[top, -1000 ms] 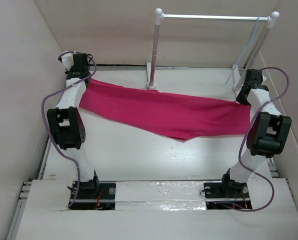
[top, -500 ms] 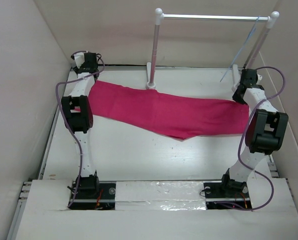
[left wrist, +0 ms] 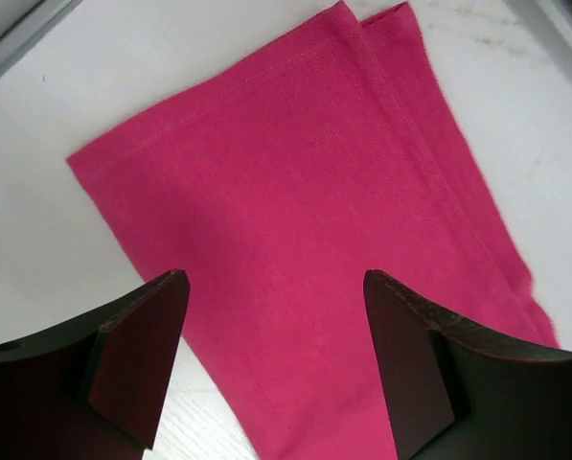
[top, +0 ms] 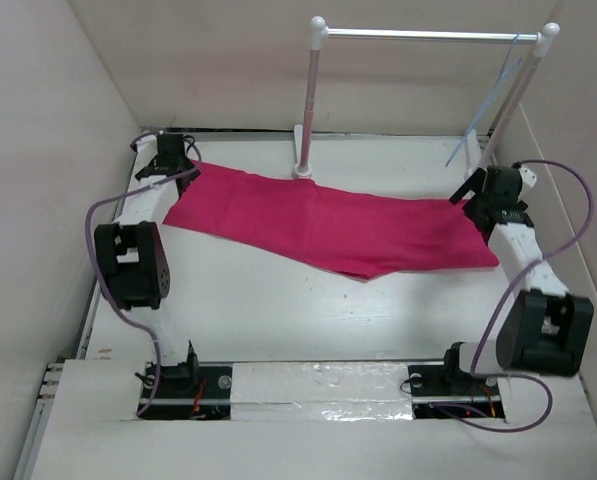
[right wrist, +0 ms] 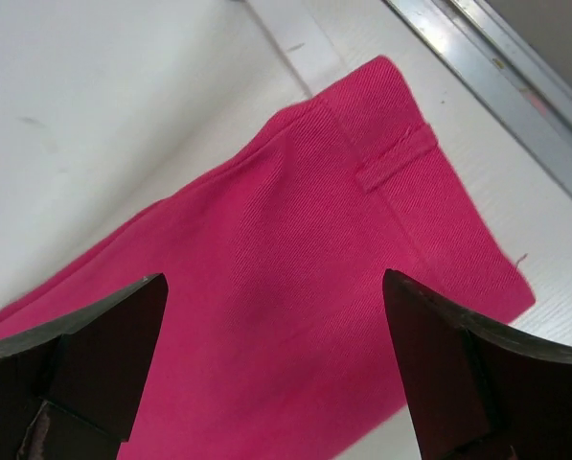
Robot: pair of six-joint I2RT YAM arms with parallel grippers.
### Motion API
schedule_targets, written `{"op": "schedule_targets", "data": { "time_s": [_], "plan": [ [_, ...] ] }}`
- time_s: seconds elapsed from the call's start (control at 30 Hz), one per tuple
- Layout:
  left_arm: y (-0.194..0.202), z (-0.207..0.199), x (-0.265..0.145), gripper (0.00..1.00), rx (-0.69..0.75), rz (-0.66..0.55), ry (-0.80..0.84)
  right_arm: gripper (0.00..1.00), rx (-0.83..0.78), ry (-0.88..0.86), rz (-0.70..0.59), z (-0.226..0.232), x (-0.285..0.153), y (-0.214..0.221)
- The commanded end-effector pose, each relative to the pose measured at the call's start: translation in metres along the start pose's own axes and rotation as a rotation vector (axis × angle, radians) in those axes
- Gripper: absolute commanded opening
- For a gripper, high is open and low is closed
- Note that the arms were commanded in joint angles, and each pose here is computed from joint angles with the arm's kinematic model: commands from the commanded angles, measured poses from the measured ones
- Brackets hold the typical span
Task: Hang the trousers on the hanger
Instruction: Fold the trousers at the center of the board.
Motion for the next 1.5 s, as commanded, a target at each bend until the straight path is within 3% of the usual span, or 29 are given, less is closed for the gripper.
{"op": "schedule_targets", "data": {
  "time_s": [0.0,0.1,0.17,0.2,0.23,0.27,0.33,0.4,0.47,0.6,0.7,0.77,0.83,0.87,0.93,1.0,1.17,1.2,1.47],
  "plan": [
    [0.009,0.018,-0.036,0.71,-0.192,0.02,0.11,1.0,0.122,-0.281,-0.13,0.04,-0.047,-0.013],
    [0.046,0.032,-0.046,0.7,-0.204,0.063,0.117,0.98,0.087,-0.396,-0.123,0.032,-0.073,0.014],
    [0.06,0.036,-0.044,0.7,-0.213,0.08,0.114,0.8,0.046,-0.471,-0.124,0.035,-0.087,0.03],
    [0.074,0.036,-0.041,0.7,-0.204,0.116,0.114,0.63,0.034,-0.521,-0.153,0.035,-0.1,0.03],
    [0.082,0.036,-0.038,0.71,-0.197,0.144,0.111,0.22,0.014,-0.517,-0.137,0.024,-0.097,0.047],
    [0.089,0.035,-0.034,0.71,-0.19,0.171,0.108,0.1,-0.012,-0.546,-0.128,0.023,-0.103,0.056],
    [0.106,0.033,-0.023,0.71,-0.174,0.233,0.094,0.02,-0.039,-0.588,-0.13,0.013,-0.113,0.068],
    [0.118,0.031,-0.013,0.72,-0.169,0.268,0.085,0.04,-0.066,-0.62,-0.13,0.009,-0.121,0.075],
    [0.123,0.03,-0.008,0.72,-0.175,0.277,0.073,0.16,-0.108,-0.695,-0.127,0.01,-0.133,0.084],
    [0.125,0.021,0.005,0.72,-0.187,0.288,0.089,0.3,-0.168,-0.732,-0.089,0.007,-0.137,0.098],
    [0.123,0.01,0.011,0.64,-0.152,0.281,0.061,0.34,-0.188,-0.735,-0.061,0.006,-0.134,0.105],
    [0.124,0.007,0.015,0.5,-0.133,0.281,0.035,0.35,-0.19,-0.737,-0.039,0.005,-0.132,0.111],
    [0.123,0.006,0.016,0.29,-0.131,0.28,0.032,0.35,-0.19,-0.741,-0.033,0.005,-0.131,0.113],
    [0.122,0.007,0.017,0.12,-0.126,0.275,0.023,0.35,-0.187,-0.74,-0.033,0.005,-0.131,0.113],
    [0.118,0.012,0.017,0.0,-0.109,0.254,-0.002,0.35,-0.186,-0.722,-0.032,0.001,-0.129,0.115],
    [0.114,0.022,0.017,0.0,-0.122,0.254,-0.012,0.37,-0.177,-0.688,-0.046,-0.005,-0.124,0.115],
    [0.117,0.055,-0.001,0.0,-0.121,0.229,-0.082,0.89,-0.101,-0.478,-0.046,-0.039,-0.1,0.123],
    [0.122,0.066,-0.01,0.0,-0.128,0.219,-0.106,0.93,-0.077,-0.442,-0.045,-0.047,-0.095,0.124],
    [0.138,0.114,-0.069,0.0,-0.28,0.104,-0.177,0.91,0.129,-0.387,-0.058,-0.067,-0.072,0.11]
  ]
}}
Point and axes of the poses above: each gripper's point midway between its finger pads, its own x axis out along the fingers, its own z axis along the line the jaws close on, y = z × x, the point moved 2 cm from there along -x, back along the fingers, and after that the axes turned 11 degrees about x, right-handed, at the moved point
